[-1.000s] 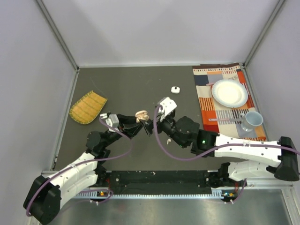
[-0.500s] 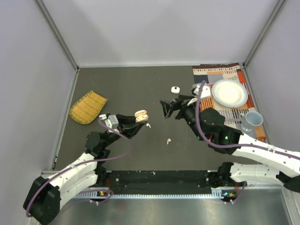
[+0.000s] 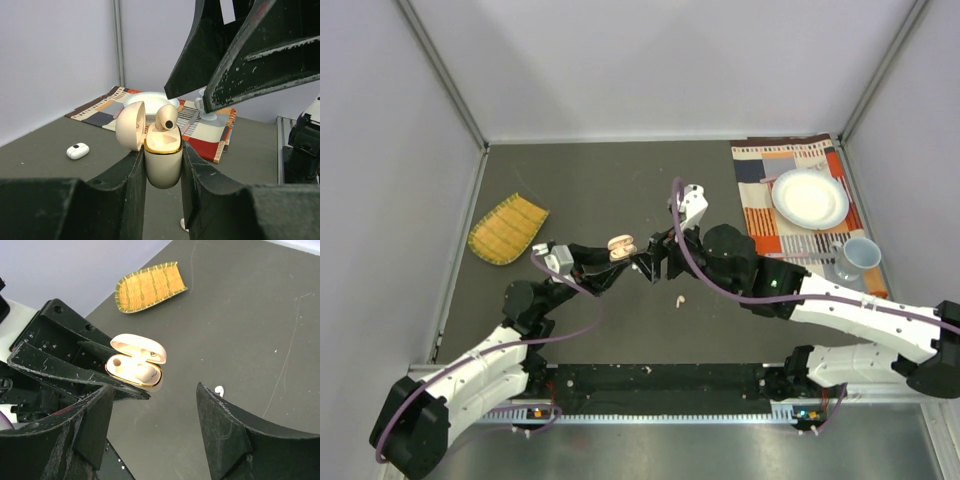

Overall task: Insert the wireless bluetooth earbuds into the charging case
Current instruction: Adjust the right earbud in the right side groove of the charging case.

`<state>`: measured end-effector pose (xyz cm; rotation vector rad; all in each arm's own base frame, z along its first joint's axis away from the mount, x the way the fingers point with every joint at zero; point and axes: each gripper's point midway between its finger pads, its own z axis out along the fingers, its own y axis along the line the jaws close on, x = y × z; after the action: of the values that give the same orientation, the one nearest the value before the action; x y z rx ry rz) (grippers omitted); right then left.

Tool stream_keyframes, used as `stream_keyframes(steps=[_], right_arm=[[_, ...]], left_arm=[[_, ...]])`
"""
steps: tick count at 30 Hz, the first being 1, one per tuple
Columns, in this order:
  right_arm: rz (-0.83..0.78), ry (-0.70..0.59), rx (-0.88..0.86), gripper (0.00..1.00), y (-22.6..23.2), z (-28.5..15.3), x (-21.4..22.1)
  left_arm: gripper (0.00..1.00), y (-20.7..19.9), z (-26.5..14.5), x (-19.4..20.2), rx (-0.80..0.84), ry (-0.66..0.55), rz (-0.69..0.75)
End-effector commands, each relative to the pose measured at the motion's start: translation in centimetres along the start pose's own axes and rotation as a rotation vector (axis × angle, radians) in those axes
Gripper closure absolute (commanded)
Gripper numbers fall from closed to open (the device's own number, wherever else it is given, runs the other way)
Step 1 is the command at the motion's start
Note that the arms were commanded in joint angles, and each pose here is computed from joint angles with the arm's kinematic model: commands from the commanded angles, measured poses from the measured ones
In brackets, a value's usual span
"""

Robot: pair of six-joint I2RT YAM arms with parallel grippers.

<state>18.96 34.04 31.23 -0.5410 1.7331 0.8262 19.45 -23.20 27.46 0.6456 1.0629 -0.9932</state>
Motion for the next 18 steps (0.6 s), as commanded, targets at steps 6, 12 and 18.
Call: stream_keyframes(steps=[6, 12, 18], right_arm=[[0.024, -0.018, 0.026, 0.4, 0.2, 0.7, -1.5], [0.01, -0.029, 0.072, 0.43, -0.7, 0.9, -1.7], [0.021, -0.042, 0.052, 0.43, -0.3, 0.8, -2.0]], left_arm=[[1.0, -0.7, 0.5, -2.6, 0.042, -0.069, 0.055], [1.0, -1.0, 0.5, -2.9, 0.052, -0.073, 0.064], [1.0, -0.9, 0.5, -2.6, 0.056, -0.064, 0.06]])
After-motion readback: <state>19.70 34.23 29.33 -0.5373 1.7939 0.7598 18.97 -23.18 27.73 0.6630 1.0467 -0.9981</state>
